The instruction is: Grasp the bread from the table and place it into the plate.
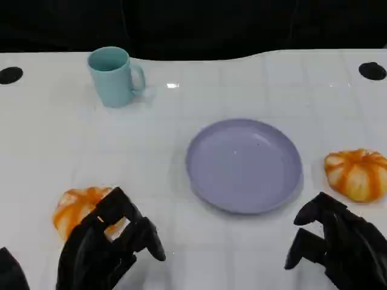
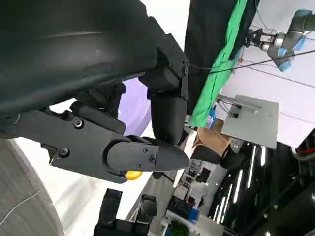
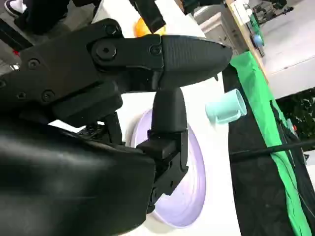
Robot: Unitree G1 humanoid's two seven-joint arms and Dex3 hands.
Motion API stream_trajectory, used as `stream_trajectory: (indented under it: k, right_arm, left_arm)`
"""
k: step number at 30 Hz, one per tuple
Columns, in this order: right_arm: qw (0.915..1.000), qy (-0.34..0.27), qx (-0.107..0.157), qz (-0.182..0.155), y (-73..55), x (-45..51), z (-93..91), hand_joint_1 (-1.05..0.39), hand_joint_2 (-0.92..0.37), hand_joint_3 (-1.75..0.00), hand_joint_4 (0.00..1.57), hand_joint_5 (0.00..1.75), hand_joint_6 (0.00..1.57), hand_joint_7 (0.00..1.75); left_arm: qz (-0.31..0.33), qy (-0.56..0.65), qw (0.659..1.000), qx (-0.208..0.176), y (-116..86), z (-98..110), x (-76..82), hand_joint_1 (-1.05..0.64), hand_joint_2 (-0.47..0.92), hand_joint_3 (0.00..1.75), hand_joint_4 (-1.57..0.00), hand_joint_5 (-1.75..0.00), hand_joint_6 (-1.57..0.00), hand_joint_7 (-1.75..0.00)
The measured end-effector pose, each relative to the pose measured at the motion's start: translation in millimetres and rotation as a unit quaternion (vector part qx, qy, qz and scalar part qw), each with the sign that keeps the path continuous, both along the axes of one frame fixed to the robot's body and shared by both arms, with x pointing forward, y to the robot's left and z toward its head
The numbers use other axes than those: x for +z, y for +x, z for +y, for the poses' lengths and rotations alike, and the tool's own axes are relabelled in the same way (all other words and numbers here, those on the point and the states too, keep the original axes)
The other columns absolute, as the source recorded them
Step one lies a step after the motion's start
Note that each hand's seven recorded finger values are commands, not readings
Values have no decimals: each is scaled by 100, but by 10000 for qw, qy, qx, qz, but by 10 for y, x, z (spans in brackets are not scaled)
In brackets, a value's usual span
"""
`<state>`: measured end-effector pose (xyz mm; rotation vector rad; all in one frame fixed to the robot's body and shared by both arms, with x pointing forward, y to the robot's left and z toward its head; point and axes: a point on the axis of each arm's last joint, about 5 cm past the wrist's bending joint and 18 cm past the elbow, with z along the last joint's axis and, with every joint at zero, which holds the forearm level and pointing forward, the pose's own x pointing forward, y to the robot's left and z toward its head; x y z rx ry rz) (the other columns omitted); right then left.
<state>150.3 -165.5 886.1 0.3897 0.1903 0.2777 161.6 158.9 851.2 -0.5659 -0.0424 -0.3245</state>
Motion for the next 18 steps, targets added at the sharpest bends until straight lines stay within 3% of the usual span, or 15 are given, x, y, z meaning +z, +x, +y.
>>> stream_trajectory:
  k: [18]
  right_arm:
    - [10000,3,-1,13,-1,-1,1,-52,-92,-45,62,175,42,169]
  left_arm:
    - [-23,10,10000,-3,-3,29,-11,-56,92,32,-77,-175,-53,-175]
